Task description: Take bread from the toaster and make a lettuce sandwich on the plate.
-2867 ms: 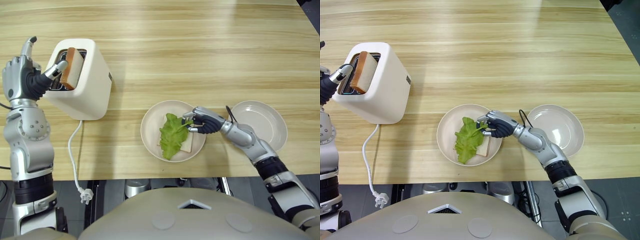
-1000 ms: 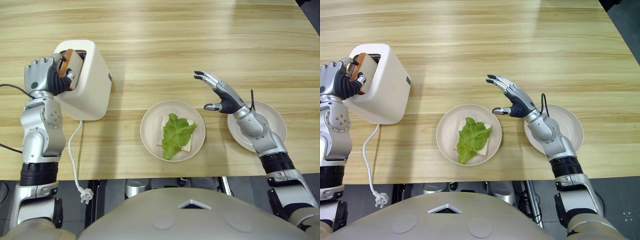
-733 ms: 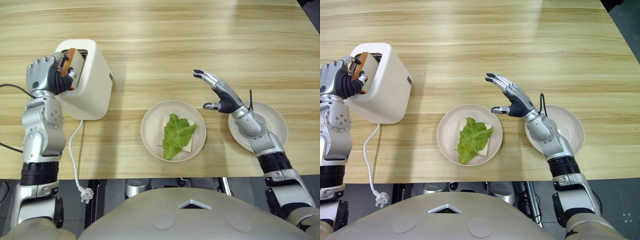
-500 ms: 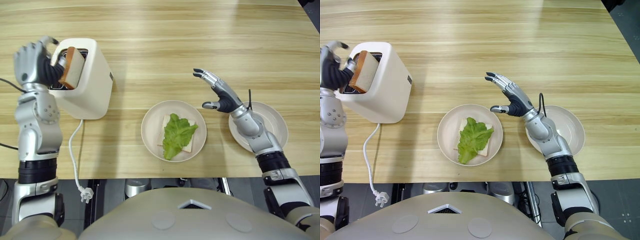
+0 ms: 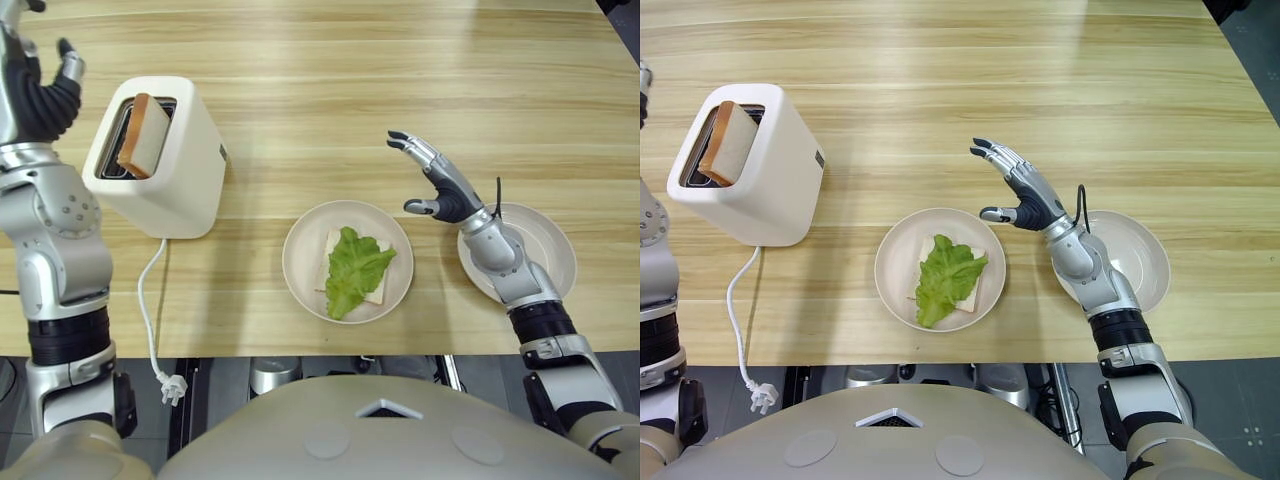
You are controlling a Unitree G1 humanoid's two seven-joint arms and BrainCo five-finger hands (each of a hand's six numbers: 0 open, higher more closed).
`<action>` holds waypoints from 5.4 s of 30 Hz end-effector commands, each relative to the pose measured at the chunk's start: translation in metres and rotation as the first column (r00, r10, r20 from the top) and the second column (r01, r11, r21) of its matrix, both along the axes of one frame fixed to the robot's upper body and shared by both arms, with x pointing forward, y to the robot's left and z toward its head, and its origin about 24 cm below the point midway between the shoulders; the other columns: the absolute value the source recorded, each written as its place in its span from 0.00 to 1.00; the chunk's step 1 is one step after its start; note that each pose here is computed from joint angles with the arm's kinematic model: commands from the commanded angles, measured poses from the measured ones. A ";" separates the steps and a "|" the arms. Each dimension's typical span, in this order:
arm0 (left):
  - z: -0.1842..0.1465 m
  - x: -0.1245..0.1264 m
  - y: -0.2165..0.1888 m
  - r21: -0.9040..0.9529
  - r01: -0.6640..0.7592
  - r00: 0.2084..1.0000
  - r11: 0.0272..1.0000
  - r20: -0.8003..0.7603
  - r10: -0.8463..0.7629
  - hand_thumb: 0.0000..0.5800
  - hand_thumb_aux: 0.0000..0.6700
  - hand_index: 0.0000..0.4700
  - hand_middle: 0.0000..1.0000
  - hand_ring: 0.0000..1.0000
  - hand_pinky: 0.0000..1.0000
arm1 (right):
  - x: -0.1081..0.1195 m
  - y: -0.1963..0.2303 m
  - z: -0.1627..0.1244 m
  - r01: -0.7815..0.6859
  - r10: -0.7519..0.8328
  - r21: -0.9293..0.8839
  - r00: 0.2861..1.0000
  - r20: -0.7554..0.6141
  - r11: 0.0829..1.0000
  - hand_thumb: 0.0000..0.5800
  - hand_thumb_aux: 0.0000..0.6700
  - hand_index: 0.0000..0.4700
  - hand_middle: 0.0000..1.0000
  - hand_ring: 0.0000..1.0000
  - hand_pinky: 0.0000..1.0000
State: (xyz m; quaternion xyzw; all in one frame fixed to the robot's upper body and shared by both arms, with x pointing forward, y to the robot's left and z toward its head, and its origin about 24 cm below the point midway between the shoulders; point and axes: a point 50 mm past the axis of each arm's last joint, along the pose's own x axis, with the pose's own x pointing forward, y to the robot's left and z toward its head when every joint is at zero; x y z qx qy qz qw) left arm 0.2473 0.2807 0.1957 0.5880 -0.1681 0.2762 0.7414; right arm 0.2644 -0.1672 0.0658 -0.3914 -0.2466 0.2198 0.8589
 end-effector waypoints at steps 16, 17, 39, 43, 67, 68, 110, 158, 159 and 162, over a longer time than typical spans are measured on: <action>-0.059 0.004 0.019 0.119 -0.121 0.899 0.985 -0.409 0.160 0.00 0.00 0.00 0.00 0.00 0.00 | 0.002 -0.001 -0.005 0.017 -0.016 0.012 0.999 -0.034 1.000 0.00 0.00 0.00 0.00 0.00 0.00; -0.061 0.005 0.019 0.129 -0.123 0.893 0.984 -0.417 0.166 0.00 0.00 0.00 0.00 0.00 0.00 | 0.002 -0.001 -0.005 0.015 -0.015 0.014 0.999 -0.035 1.000 0.00 0.00 0.00 0.00 0.00 0.00; -0.088 0.005 0.018 0.153 -0.122 0.805 0.981 -0.563 0.188 1.00 1.00 0.98 0.00 0.00 0.00 | 0.000 0.001 -0.004 0.003 -0.001 0.035 0.999 -0.039 0.999 0.00 0.00 0.00 0.00 0.00 0.00; -0.087 0.006 0.013 0.132 -0.100 0.817 0.986 -0.555 0.157 1.00 1.00 0.98 0.00 0.00 0.00 | 0.000 0.001 -0.005 0.005 -0.004 0.036 0.999 -0.038 0.999 0.00 0.00 0.00 0.00 0.00 0.00; 0.008 0.001 -0.084 -0.397 0.636 0.681 0.661 -0.113 -0.723 1.00 1.00 0.98 1.00 1.00 1.00 | 0.021 -0.049 0.044 0.201 -0.226 0.150 0.958 0.174 0.968 0.00 0.00 0.00 0.00 0.00 0.00; 0.001 0.004 -0.089 -0.450 0.651 0.623 0.611 -0.144 -0.769 1.00 1.00 0.98 1.00 1.00 1.00 | 0.023 -0.053 0.047 0.211 -0.239 0.159 0.954 0.180 0.964 0.00 0.00 0.00 0.00 0.00 0.00; -0.172 0.025 -0.188 -0.869 0.399 -0.214 0.292 -0.398 -0.892 1.00 1.00 0.98 1.00 1.00 1.00 | 0.020 -0.040 0.029 0.128 -0.135 0.064 0.982 0.130 0.990 0.00 0.00 0.00 0.00 0.00 0.00; -0.174 0.036 -0.204 -0.642 0.642 -0.026 0.419 -0.565 -0.825 0.08 0.04 0.04 1.00 1.00 1.00 | -0.093 0.009 -0.075 -0.681 0.286 -0.265 0.582 -0.761 0.682 0.00 0.00 0.00 0.00 0.00 0.00; -0.169 0.038 -0.203 -0.628 0.655 0.007 0.421 -0.552 -0.834 0.00 0.00 0.00 1.00 1.00 1.00 | -0.094 0.008 -0.076 -0.686 0.280 -0.264 0.573 -0.770 0.678 0.00 0.00 0.00 0.00 0.00 0.00; -0.151 0.048 -0.199 -0.560 0.690 0.164 0.459 -0.496 -0.853 0.00 0.00 0.00 1.00 1.00 1.00 | -0.096 0.007 -0.076 -0.690 0.262 -0.277 0.567 -0.781 0.669 0.00 0.00 0.00 0.00 0.00 0.00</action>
